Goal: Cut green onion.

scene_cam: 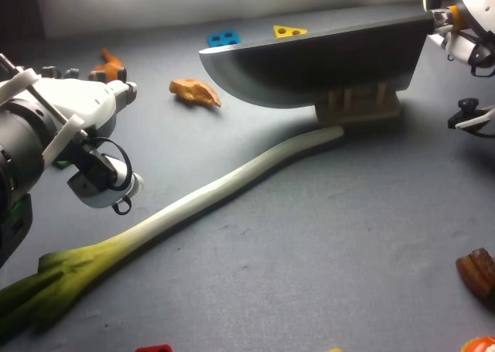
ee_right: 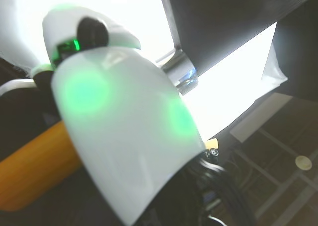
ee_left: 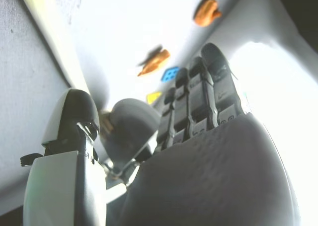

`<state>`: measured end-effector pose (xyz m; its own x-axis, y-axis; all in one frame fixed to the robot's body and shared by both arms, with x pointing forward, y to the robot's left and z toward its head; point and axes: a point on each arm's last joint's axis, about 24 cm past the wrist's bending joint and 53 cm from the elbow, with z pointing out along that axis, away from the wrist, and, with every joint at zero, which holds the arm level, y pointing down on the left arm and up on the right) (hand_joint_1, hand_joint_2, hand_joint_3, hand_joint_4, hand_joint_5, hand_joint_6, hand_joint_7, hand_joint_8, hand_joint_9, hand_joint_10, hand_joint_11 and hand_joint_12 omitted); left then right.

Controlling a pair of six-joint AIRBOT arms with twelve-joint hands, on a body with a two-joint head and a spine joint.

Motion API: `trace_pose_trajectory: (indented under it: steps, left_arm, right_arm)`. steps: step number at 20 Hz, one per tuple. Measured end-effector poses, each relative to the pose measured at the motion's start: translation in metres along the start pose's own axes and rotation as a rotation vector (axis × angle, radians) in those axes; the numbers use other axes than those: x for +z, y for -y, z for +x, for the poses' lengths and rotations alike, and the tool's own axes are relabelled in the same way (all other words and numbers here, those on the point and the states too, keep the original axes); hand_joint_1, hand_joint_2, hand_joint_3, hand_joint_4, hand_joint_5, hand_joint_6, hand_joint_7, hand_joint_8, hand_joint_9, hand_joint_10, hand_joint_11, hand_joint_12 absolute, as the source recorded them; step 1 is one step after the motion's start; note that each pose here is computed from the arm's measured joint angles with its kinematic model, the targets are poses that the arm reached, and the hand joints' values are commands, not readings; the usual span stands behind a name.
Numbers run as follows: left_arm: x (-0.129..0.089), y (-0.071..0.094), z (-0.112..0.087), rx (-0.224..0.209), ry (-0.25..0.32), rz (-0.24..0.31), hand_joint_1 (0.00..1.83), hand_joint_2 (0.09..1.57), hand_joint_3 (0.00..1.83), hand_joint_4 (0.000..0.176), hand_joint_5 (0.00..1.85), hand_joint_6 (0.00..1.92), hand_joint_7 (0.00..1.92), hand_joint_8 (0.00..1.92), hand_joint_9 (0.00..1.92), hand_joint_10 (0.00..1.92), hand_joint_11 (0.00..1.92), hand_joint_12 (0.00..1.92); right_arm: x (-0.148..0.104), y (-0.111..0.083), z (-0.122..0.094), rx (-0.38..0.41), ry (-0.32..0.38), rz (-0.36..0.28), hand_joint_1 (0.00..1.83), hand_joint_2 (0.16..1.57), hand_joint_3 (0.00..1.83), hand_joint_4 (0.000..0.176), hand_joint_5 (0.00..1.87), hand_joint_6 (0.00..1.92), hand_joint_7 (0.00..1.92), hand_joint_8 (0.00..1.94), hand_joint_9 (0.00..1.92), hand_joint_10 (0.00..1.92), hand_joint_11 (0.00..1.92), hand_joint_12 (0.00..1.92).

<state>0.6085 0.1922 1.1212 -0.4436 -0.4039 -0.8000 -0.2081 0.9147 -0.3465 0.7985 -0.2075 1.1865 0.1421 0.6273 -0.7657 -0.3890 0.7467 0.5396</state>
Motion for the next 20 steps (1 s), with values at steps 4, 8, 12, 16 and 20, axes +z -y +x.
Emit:
trace_pose_trajectory:
  steps: [4,8,12,16,20]
  left_arm:
    - [0.0001,-0.0002,-0.0002,0.000,0.000,-0.001,0.76,1.22,0.00,0.049,0.03,0.00,0.15,0.01,0.15,0.00,0.00,0.62]
    - [0.0001,-0.0001,-0.0002,0.001,0.001,0.000,0.73,1.23,0.01,0.047,0.01,0.00,0.12,0.00,0.14,0.00,0.00,0.61]
    - [0.0005,-0.0008,-0.0009,0.000,0.002,-0.003,0.76,1.22,0.00,0.053,0.00,0.00,0.12,0.00,0.16,0.01,0.00,0.67]
    - [0.0005,-0.0007,-0.0008,0.000,0.002,-0.002,0.77,1.22,0.00,0.051,0.01,0.00,0.17,0.01,0.21,0.02,0.00,0.75]
    - [0.0005,-0.0005,-0.0008,0.000,0.002,-0.001,0.77,1.22,0.00,0.048,0.04,0.01,0.17,0.00,0.22,0.01,0.00,0.79]
  right_arm:
    - [-0.0011,0.0005,0.0000,-0.002,0.001,-0.002,1.10,1.12,0.00,0.000,0.19,1.00,0.23,1.20,0.18,1.57,0.10,1.92]
    - [-0.0027,0.0019,-0.0010,-0.011,-0.001,-0.005,0.97,1.07,0.00,0.017,0.13,0.67,0.26,0.56,0.12,1.11,0.00,1.62]
    - [-0.0055,0.0050,-0.0020,-0.034,-0.013,-0.011,0.93,0.98,0.00,0.000,0.01,0.02,0.02,0.01,0.01,0.08,0.00,0.14]
    - [-0.0072,0.0071,-0.0070,-0.040,-0.012,-0.010,0.99,0.97,0.00,0.000,0.00,0.00,0.00,0.00,0.00,0.00,0.00,0.00]
    - [-0.0093,0.0052,-0.0090,-0.034,-0.017,-0.012,0.98,0.97,0.00,0.000,0.00,0.00,0.00,0.00,0.00,0.00,0.00,0.00]
